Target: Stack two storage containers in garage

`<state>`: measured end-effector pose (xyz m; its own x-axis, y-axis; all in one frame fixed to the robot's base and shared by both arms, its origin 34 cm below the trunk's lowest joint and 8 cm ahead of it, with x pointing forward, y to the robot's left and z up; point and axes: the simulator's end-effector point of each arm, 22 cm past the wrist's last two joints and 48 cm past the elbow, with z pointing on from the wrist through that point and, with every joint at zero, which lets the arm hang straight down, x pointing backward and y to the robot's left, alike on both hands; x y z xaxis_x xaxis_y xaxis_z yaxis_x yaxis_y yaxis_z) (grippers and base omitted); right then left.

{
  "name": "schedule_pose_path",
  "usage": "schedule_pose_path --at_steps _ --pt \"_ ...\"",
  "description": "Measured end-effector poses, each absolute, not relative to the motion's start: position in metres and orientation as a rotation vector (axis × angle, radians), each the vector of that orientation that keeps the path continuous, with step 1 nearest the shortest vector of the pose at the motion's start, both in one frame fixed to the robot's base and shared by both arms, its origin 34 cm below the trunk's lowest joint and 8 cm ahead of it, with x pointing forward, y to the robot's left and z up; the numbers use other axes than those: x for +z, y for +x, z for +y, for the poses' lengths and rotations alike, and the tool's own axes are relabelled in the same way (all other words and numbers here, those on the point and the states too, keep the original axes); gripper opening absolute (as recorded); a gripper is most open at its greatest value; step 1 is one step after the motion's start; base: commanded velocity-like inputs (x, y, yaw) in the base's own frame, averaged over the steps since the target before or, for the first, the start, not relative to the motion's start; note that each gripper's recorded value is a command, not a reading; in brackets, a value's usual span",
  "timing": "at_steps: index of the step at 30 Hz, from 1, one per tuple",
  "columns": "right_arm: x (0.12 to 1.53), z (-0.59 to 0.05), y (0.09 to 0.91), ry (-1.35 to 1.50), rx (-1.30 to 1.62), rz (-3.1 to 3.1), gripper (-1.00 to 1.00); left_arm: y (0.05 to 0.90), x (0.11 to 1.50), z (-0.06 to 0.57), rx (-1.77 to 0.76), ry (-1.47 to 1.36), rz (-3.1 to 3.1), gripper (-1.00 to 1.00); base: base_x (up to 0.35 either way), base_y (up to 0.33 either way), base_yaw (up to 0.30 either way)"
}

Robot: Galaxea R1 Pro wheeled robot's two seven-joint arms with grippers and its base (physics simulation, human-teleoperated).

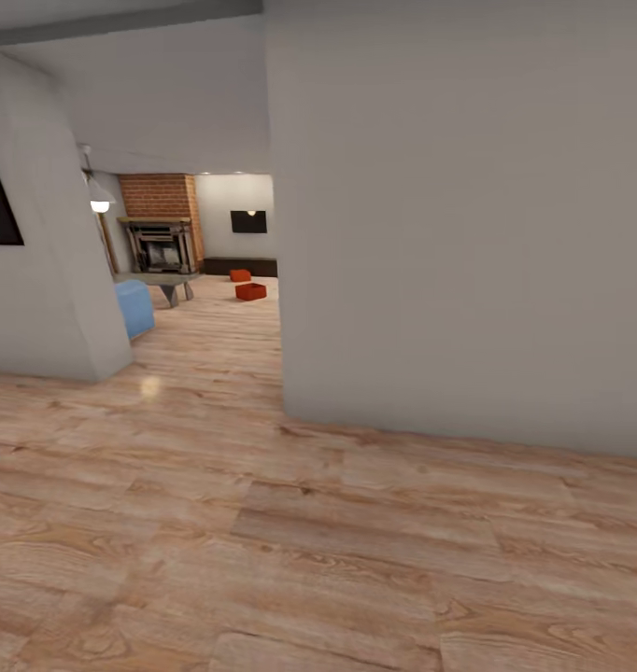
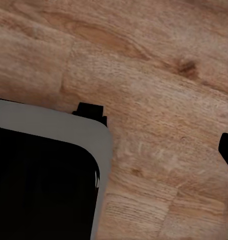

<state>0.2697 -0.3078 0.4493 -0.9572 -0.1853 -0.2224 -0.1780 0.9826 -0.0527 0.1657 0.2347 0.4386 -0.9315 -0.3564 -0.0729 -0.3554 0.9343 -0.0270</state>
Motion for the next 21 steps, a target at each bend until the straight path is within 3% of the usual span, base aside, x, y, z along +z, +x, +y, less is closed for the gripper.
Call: schedule_pose_path --at_steps 21 --pt "0.4495 -0.3092 0.2701 -0.267 -0.051 2.899 1.00 0.1658 0.4386 0.2346 -0.021 -0.553 3.014 1.00 0.321 0.000 0.246"
